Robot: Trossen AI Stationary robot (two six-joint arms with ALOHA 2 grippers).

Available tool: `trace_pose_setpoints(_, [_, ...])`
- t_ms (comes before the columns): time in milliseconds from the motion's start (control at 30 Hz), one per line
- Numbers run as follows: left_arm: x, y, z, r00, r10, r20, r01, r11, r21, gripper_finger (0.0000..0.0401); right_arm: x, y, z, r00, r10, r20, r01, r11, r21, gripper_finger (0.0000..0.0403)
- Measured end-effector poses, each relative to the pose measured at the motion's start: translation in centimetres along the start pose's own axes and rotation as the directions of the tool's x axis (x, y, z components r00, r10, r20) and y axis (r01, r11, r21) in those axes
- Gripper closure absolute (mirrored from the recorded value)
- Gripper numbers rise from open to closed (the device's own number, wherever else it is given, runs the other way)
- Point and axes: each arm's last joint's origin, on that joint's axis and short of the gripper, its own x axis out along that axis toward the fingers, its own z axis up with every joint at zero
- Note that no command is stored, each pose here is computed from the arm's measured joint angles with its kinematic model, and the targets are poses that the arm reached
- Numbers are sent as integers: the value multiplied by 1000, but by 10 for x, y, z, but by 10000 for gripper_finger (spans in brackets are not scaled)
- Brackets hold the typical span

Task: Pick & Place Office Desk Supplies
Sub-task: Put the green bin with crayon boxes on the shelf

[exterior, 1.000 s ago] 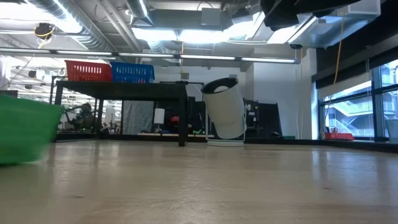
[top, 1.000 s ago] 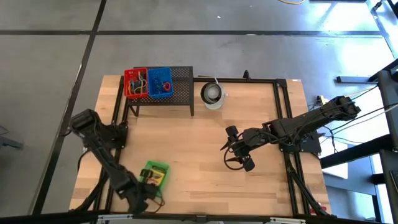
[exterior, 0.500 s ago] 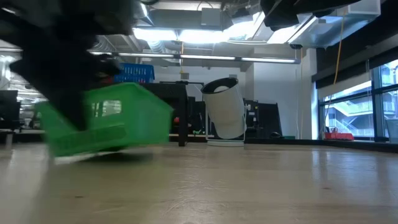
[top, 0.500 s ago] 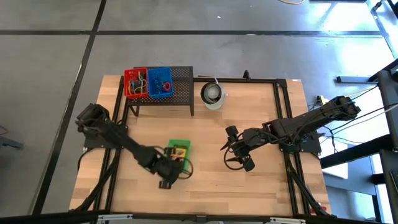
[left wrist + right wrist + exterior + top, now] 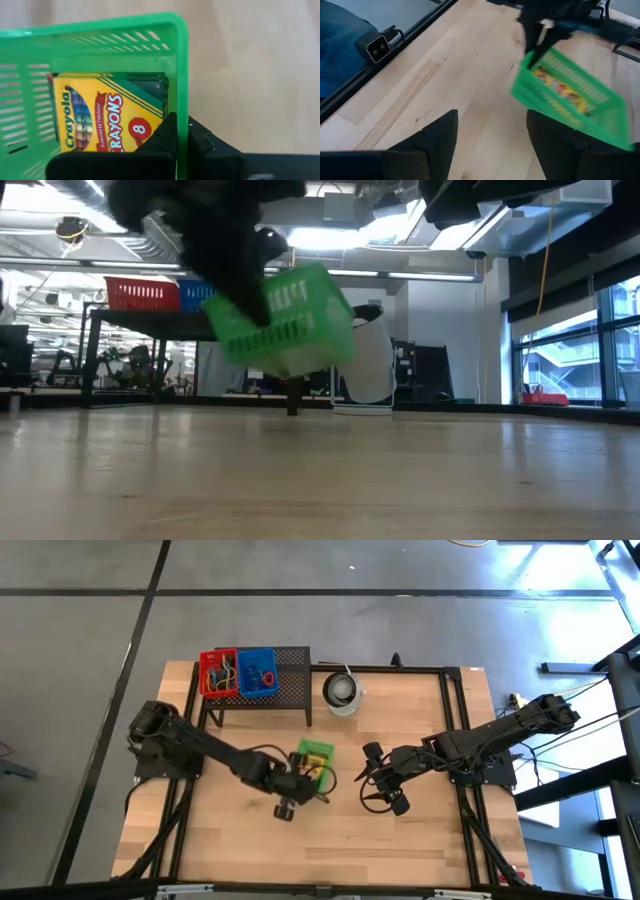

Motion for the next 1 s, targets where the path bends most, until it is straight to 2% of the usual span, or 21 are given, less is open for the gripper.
trace_pose_setpoints(100, [-12,13,12,998,59,-12,-59,998,-2,398,0,0,0,1000,0,0,0,1000,0,166])
trace_pose_setpoints(300, [-41,36,37,989,148,16,-149,986,74,398,0,0,0,1000,0,0,0,1000,0,166])
trace_pose_setpoints(467, [-62,64,48,970,244,-5,-243,968,63,398,0,0,0,1000,0,0,0,1000,0,166])
trace_pose_setpoints(600, [-74,92,48,947,317,-55,-315,948,36,398,0,0,0,1000,0,0,0,1000,0,166])
trace_pose_setpoints(733, [-79,122,43,931,347,-115,-348,937,16,398,0,0,0,1000,0,0,0,1000,0,166])
trace_pose_setpoints(1000, [-73,176,21,937,289,-198,-313,944,-104,398,0,0,0,1000,0,0,0,1000,0,166])
